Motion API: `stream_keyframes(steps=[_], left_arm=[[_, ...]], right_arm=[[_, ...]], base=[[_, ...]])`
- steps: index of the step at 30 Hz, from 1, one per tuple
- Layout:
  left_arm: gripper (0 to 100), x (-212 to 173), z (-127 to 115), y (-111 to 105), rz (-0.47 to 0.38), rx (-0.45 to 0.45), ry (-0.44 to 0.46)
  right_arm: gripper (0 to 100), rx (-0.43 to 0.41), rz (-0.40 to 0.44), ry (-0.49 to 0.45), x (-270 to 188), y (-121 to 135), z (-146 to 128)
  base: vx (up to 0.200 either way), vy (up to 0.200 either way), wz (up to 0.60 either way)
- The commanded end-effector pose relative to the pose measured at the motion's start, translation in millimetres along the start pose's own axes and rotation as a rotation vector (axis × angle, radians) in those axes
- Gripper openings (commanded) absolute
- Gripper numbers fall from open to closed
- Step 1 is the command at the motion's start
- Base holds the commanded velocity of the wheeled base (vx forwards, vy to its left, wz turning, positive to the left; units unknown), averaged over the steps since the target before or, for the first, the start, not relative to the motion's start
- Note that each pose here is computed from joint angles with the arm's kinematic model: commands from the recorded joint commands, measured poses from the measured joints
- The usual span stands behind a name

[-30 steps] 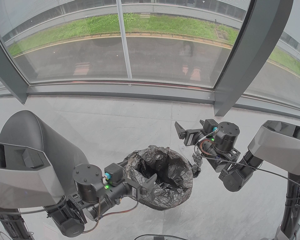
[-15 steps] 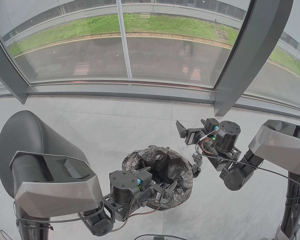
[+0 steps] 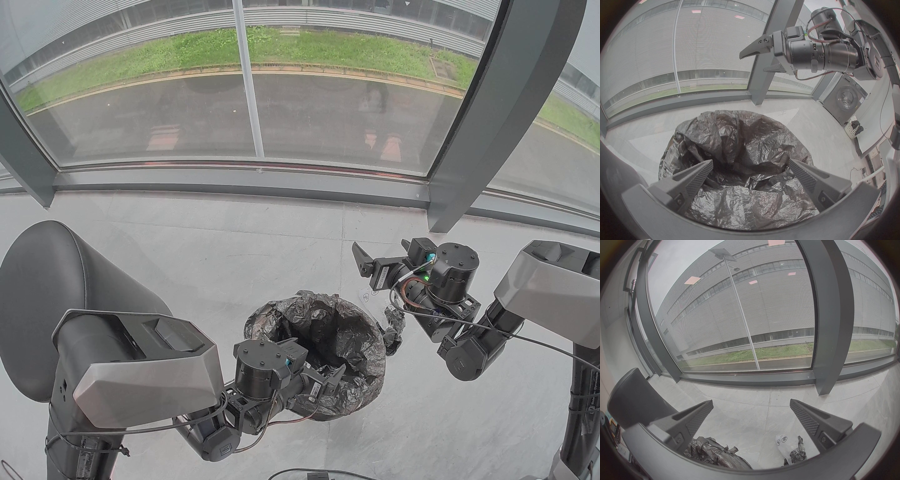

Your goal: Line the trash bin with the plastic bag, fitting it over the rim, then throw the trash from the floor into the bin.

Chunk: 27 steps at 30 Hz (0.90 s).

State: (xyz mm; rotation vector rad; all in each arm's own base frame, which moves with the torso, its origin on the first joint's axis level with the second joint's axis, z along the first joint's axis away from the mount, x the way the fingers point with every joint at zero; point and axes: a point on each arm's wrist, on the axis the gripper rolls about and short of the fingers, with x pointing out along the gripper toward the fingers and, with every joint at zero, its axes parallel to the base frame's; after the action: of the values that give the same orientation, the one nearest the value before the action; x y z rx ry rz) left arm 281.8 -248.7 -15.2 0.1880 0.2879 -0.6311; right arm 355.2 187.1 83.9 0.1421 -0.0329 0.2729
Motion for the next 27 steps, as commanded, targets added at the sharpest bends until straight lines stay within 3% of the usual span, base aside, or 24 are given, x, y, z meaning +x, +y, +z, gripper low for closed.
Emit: stream_keyframes(steps=[1, 15, 27], left_arm=[[100, 1.3, -7.6, 0.2, -0.001, 0.001, 0.025], [100, -6.5, -23.1, -5.5, -0.02, 0.024, 0.142], [100, -14.7, -29.8, -16.9, -0.052, 0.043, 0.183]], right_arm=[[100, -0.002, -0.001, 0.008, 1.5, -0.4, -4.8], [100, -0.001, -0.002, 0.005, 2.5, -0.8, -4.4], [100, -0.002, -0.009, 0.009, 3.6, -3.3, -6.3]], base=[[0.0, 0.0, 0.0], [0.0, 0.0, 0.0], [0.0, 0.0, 0.0]])
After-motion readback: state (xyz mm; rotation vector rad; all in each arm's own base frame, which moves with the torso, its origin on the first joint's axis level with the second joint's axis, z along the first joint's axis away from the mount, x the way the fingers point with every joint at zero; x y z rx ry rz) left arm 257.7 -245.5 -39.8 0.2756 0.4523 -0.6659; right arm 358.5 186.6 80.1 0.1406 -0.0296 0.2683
